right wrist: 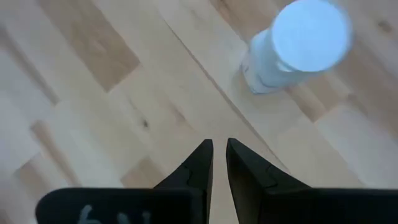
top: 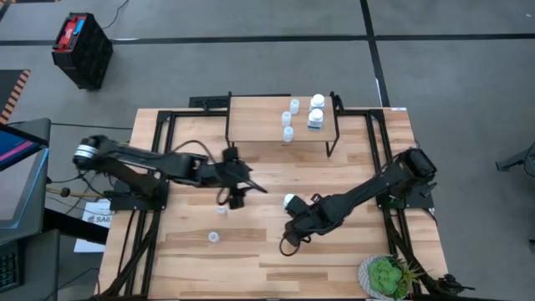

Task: Pick and place medicine bottles onto shelf by color
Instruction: Move the white pill bottle to the center of the table

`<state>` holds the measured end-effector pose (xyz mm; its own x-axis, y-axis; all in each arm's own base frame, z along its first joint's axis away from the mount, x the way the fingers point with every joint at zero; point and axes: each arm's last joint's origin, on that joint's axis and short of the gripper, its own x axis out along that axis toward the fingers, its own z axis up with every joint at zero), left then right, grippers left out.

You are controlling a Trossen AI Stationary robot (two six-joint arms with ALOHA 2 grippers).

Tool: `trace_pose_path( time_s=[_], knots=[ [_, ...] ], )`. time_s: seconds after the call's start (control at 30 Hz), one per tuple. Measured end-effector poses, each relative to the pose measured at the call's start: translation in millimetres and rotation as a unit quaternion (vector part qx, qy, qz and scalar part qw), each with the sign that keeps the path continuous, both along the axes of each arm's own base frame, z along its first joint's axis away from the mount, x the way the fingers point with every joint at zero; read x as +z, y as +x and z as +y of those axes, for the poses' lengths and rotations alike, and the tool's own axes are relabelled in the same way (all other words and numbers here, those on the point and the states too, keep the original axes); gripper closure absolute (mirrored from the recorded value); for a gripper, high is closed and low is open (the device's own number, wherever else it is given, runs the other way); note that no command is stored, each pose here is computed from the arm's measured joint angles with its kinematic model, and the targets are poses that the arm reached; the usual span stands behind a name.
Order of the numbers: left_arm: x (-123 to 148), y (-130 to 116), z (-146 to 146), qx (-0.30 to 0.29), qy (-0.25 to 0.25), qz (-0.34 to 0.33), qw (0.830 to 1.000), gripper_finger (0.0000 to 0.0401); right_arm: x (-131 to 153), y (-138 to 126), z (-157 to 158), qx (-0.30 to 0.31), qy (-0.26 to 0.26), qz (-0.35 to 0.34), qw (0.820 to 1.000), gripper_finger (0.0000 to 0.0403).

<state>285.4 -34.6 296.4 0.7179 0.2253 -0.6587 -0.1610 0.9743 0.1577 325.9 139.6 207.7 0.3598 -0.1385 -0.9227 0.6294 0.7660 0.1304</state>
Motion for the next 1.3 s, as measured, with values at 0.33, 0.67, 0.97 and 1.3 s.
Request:
trace_pose_path(
  time_s=[0.33,0.67,0.97,1.3],
  knots=[
    [37,-71,-5,0.054,0.011,-0.006,0.998,0.0156,-45,18,-11,-0.051,-0.017,0.045,0.998,0.0333],
    [52,-106,1,0.064,0.024,-0.021,0.997,0.0156,-52,38,-42,-0.087,-0.016,0.017,0.996,0.0333],
    [52,-113,5,0.081,0.06,-0.011,0.995,0.0156,-45,65,-80,-0.086,-0.011,-0.072,0.994,0.0333],
    [43,-118,7,0.084,0.086,0.03,0.992,0.0156,-10,65,-93,0.175,0.066,-0.1,0.977,0.0333]
  ],
)
